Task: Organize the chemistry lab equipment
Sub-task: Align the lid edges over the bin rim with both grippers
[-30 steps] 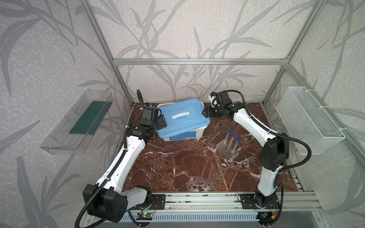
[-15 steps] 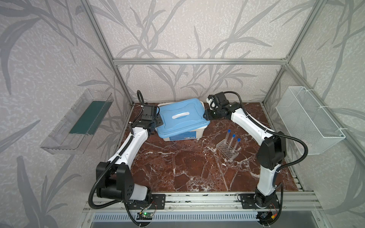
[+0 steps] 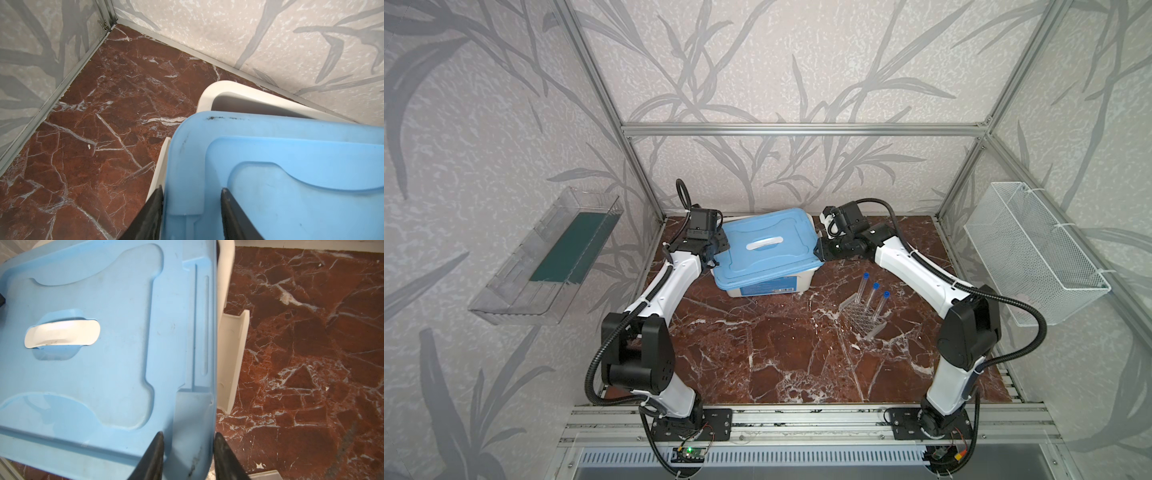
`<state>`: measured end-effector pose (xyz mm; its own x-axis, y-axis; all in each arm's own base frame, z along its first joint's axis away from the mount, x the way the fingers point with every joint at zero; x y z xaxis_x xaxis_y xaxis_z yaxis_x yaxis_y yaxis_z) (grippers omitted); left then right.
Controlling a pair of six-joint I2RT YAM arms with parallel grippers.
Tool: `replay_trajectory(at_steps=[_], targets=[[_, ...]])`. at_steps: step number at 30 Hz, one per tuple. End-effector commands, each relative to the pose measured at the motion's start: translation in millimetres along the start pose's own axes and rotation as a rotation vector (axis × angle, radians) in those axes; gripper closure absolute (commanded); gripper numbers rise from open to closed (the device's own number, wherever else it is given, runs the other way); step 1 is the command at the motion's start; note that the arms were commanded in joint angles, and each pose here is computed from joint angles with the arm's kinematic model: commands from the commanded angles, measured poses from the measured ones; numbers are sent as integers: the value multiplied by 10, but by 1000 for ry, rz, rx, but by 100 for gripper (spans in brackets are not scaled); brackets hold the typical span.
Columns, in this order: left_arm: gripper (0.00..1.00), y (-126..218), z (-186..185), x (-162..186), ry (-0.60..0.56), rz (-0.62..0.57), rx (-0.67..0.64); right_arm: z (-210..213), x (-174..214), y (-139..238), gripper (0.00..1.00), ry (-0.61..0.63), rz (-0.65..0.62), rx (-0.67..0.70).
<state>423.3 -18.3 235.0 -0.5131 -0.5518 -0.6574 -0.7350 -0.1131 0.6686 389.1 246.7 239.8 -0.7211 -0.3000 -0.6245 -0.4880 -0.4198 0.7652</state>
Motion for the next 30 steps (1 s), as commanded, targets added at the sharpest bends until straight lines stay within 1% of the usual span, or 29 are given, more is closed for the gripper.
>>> replay_trajectory(at_steps=[1,9,11,14,17,21,25,30], targets=[[54,-149,95,139,-24,83,-57,20,192,54,61,-6,64,16],[54,-301,-29,19,-53,91,-67,59,192,-30,62,-25,56,-20],[54,-355,-39,-23,-59,91,-86,55,171,-41,62,-27,49,-16],[54,-422,27,-58,-57,98,-143,59,108,-44,62,-27,40,-15],[55,-485,142,-61,-39,84,-173,79,75,-89,62,-30,53,-28],[54,-604,214,-122,-10,106,-154,91,126,-155,62,-37,75,-34],[48,-691,106,-146,-9,125,-87,77,178,-194,62,-46,83,-29],[47,-817,-39,-116,3,177,-10,38,189,-237,62,-41,97,-2]])
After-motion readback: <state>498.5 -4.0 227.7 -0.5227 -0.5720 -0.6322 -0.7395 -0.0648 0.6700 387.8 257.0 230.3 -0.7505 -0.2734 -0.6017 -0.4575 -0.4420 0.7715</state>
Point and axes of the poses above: each gripper's point midway between its finger pads, its own y axis back along the fingers, its own z axis along the line the jaws close on, x = y × z, the point moved 5 cm from there along y, back along the fingers, and after that the axes turned 12 degrees about y, right-handed, at the moved point
